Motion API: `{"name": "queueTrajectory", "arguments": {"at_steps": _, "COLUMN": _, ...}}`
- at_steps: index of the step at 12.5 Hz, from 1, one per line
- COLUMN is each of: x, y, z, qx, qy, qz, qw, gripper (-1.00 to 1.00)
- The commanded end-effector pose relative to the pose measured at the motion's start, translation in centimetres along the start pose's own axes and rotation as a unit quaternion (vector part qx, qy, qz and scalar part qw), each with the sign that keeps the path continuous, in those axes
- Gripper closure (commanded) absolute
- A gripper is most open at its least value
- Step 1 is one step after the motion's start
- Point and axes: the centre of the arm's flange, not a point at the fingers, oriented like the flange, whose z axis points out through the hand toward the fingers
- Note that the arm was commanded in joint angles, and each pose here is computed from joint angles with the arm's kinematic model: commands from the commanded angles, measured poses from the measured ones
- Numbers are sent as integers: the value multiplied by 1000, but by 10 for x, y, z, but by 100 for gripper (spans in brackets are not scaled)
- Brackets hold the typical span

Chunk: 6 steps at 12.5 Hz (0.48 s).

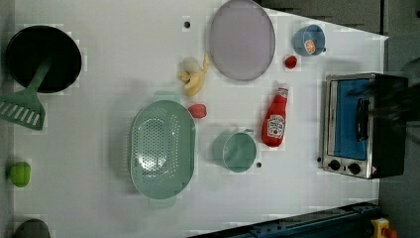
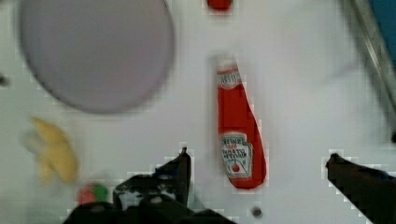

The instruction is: Pick ketchup from strainer and place it on the table

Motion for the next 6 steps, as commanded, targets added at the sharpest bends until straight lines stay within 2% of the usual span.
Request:
{"name": "queueTrajectory", "arguments": {"at_steps": 1, "x": 4, "y": -1, "z": -41, "qx": 2, "qy": -8, "qz": 62, "qw": 998, "gripper": -100}}
{"name": "queueTrajectory", "arguments": {"at_steps": 2, "x": 3, "y": 1, "z": -56, "qx": -2, "qy": -15, "qz": 75, "qw": 997, "gripper": -100}}
{"name": "queueTrajectory", "arguments": {"at_steps": 6, "x": 5, "y": 2, "z": -82, "qx": 4, "qy": -2, "qz": 78, "qw": 997, "gripper": -100}}
